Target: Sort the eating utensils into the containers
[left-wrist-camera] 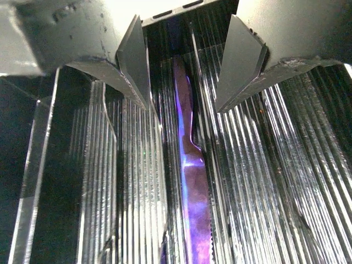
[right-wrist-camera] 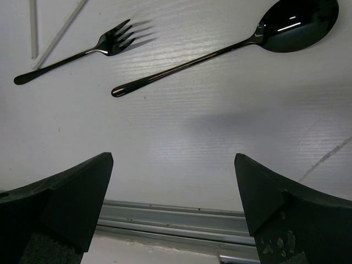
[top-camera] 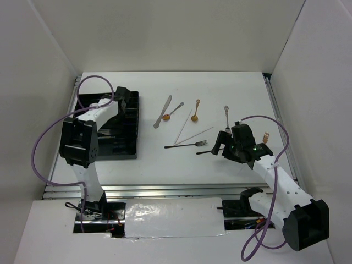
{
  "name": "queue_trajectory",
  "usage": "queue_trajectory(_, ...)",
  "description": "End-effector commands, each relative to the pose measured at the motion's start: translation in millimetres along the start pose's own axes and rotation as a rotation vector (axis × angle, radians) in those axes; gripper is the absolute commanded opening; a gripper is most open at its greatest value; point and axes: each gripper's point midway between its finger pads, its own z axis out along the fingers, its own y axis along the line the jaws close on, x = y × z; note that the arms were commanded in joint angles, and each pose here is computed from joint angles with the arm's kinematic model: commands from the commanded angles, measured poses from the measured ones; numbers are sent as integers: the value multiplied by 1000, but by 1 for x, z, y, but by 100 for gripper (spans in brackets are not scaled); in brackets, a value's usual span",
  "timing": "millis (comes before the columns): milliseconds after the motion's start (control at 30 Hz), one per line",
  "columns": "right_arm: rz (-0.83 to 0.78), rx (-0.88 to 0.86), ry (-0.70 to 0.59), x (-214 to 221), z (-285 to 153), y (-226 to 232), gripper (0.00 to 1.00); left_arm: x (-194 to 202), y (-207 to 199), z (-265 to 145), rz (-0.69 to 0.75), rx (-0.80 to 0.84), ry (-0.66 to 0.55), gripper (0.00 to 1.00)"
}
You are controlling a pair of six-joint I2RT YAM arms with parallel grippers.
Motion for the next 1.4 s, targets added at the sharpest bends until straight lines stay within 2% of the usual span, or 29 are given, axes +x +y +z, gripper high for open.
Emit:
queue_trajectory(0,0,-32,-67,-20,-9,12,100,-22,-19,-32,17,86,-48,64)
queue_trajectory(100,7,-40,-77,-22,-12,14,100,-32,-40,-55,64,174,-87,62)
queue_trajectory(167,8,-47,-87,-23,-15,15,100,-27,-63,-73,193,273,-92,61)
queue_trajectory(200,12,-48,-90,-24,-16,15,100,-23,-67,-79,327,308,-102,61)
queue_trajectory(267,11,-48,-87,-24,-21,16,100,-10,-92,-103,432,425,-115,61)
queue_trajectory(300,13,-57,-97,-29,-25,20,100,1,-94,-112,595,466,-135,61)
queue_trajectory(333,15,-59,-101,-30,-28,21,100,8,-110,-125,632,537,-139,64)
queue_trajectory(367,21,-66,-109,-33,-31,23,100,28,-112,-125,787,579,-109,66)
queue_trajectory(400,19,-73,-114,-35,-33,25,100,39,-117,-127,857,612,-90,68)
queue_trajectory(433,18,-81,-121,-36,-35,27,100,44,-126,-140,903,634,-74,75)
queue_trajectory(467,18,-84,-125,-37,-35,27,100,51,-127,-140,976,624,-76,75)
queue_trajectory(500,21,-85,-126,-37,-35,27,100,75,-122,-122,1070,588,-56,75)
queue_trajectory(533,21,-80,-126,-37,-35,26,100,81,-130,-133,1105,604,-51,76)
queue_trajectory(567,21,-82,-126,-37,-35,27,100,108,-123,-117,1206,597,4,76)
queue_trajectory(633,23,-77,-113,-33,-33,26,100,127,-127,-119,1272,637,58,77)
queue_trajectory(667,23,-73,-112,-32,-32,25,100,150,-121,-107,1314,647,130,77)
queue_trajectory(767,22,-75,-109,-30,-33,25,100,168,-119,-94,1330,641,164,75)
queue_trajectory(900,20,-65,-97,-27,-30,23,100,179,-122,-78,1313,619,169,80)
queue_trajectory(1033,17,-59,-86,-28,-27,24,100,200,-116,-61,1327,619,224,80)
queue_trajectory(1133,11,-59,-83,-28,-27,24,100,206,-107,-44,1344,580,232,75)
queue_trajectory(1367,10,-52,-67,-26,-20,24,100,201,-80,-19,1387,462,214,73)
